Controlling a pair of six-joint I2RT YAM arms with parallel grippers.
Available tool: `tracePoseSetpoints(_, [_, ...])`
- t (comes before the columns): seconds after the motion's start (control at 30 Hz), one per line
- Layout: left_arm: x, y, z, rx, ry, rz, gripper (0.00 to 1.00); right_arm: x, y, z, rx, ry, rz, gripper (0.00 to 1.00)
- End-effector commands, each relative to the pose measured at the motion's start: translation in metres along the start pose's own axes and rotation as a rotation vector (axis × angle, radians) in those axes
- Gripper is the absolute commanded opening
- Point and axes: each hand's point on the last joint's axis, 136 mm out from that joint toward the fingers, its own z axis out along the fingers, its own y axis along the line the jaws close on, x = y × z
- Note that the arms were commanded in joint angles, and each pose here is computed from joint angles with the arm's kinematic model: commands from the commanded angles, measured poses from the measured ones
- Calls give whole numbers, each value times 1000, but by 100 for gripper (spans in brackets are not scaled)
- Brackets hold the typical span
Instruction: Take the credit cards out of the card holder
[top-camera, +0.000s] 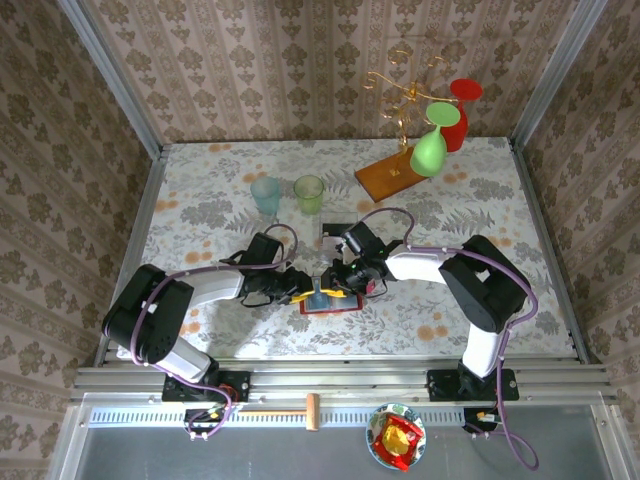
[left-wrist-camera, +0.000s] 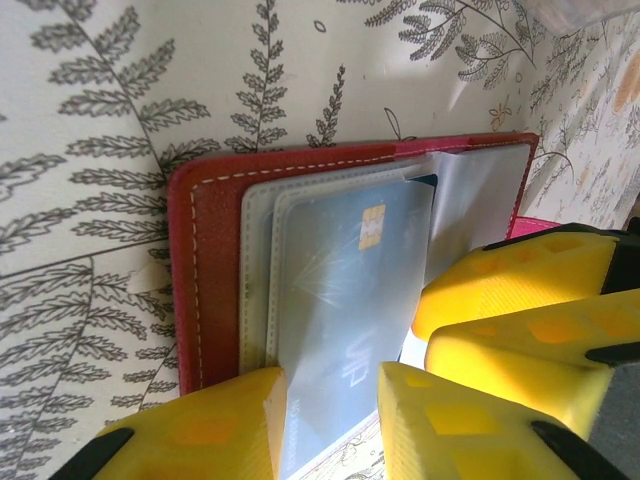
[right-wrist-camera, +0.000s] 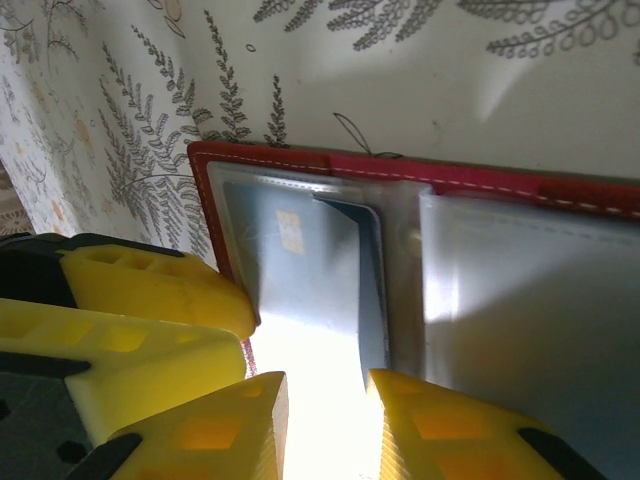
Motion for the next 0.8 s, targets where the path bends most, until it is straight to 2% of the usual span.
tracePoseSetpoints(0.0, [4, 8, -1, -12, 5, -1, 32, 1, 2, 3, 13, 17, 3, 29])
tracePoseSetpoints(0.43, [5, 10, 0, -11, 11, -5, 32, 3, -10, 6, 59, 25, 3, 29])
tracePoseSetpoints(0.77, [8, 14, 0, -18, 16, -16, 32, 1, -20, -4, 153, 10, -29, 29])
